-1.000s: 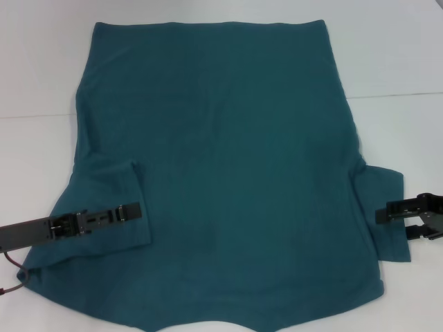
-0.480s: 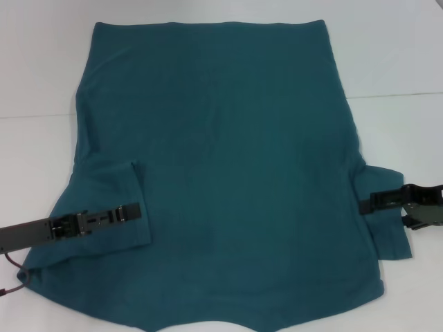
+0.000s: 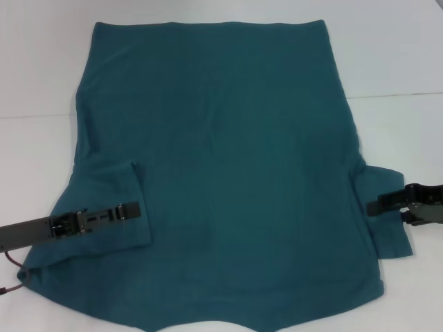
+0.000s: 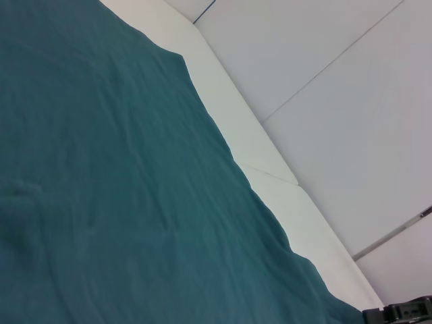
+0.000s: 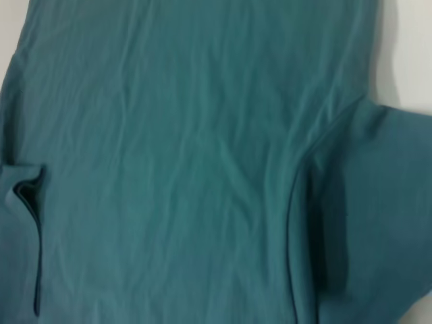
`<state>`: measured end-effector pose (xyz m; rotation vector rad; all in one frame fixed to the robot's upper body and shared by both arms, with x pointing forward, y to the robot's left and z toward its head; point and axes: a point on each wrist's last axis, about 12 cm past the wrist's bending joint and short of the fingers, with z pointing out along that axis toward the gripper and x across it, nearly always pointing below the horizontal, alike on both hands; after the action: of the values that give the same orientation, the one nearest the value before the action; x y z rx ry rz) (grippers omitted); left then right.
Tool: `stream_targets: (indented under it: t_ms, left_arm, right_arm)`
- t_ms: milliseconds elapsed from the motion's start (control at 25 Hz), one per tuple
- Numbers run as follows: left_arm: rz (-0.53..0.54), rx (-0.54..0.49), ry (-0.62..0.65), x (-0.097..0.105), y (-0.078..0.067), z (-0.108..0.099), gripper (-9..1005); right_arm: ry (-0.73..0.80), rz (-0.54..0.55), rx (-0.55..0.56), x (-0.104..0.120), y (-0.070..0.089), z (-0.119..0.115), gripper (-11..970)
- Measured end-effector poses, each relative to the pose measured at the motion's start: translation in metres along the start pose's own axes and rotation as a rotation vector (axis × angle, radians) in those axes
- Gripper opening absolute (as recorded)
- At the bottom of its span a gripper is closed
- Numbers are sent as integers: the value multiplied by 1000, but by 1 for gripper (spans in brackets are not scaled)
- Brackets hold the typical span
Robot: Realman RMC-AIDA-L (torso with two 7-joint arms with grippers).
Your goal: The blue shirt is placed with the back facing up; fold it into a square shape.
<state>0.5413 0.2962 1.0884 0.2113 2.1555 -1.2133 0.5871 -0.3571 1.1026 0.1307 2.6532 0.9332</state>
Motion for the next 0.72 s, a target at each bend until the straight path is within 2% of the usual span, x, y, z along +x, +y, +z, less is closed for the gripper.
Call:
stream_targets:
  t_ms: [160, 400, 720]
  left_arm:
    - [3, 2, 0, -1, -1, 1, 886]
    - [6, 6, 1, -3, -1, 3, 886]
    - [4, 12, -12, -4, -2, 3, 885]
  right_arm:
    - [2, -3, 3, 0, 0, 0, 711]
    - [3, -3, 6, -1, 1, 0, 495]
    - [2, -1, 21, -1, -2, -1, 117]
